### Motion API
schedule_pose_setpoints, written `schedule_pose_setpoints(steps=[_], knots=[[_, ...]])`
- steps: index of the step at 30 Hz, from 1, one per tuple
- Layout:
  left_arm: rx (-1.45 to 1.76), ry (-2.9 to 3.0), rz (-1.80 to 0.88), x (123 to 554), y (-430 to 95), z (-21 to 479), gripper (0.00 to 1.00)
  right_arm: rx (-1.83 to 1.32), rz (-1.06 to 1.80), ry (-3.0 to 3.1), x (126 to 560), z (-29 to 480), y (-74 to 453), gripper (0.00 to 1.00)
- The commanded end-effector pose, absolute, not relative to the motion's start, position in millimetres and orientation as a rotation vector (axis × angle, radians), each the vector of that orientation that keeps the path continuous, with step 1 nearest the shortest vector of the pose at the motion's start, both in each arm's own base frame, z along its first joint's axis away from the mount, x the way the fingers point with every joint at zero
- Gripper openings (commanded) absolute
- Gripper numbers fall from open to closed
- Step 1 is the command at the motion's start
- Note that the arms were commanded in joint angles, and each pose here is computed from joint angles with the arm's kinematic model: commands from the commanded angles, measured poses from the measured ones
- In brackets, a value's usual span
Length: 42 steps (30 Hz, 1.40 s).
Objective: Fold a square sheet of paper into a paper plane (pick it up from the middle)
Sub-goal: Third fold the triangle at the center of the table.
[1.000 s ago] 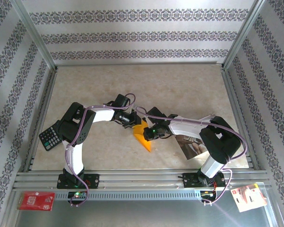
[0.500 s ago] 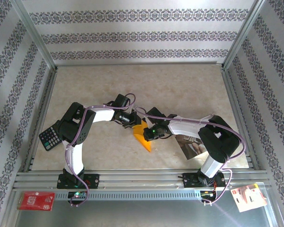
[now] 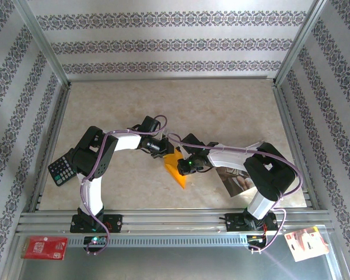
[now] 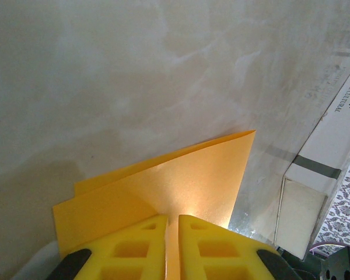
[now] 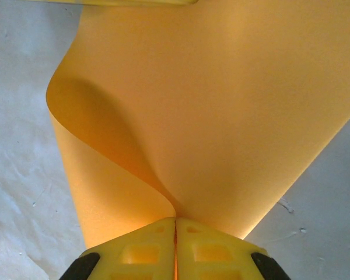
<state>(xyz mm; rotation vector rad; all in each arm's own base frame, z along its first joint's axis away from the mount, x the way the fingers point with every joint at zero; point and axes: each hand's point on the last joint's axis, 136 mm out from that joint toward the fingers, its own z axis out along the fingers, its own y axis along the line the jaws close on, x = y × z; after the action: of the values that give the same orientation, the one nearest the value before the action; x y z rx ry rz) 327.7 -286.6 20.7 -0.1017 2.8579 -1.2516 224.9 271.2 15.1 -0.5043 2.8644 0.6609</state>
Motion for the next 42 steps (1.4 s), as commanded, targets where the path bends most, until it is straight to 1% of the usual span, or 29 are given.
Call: schedule_pose_setpoints(steps=[1,28,42], knots=[[-0.134,2.964,-1.159,312.6,-279.7,-3.2,0.12,-0.508,0.7,2.841,228.5,21.8,278.4,0.08],[-0.132,2.964,-1.161,312.9,-279.9,-2.5,0.12,-0.535,0.707,2.802,231.3,40.9,280.0,0.07],[-0.138,2.967,-1.165,312.9,-280.3,-3.9,0.12,-0.532,0.676,2.848,228.0,22.2,276.2,0.07]])
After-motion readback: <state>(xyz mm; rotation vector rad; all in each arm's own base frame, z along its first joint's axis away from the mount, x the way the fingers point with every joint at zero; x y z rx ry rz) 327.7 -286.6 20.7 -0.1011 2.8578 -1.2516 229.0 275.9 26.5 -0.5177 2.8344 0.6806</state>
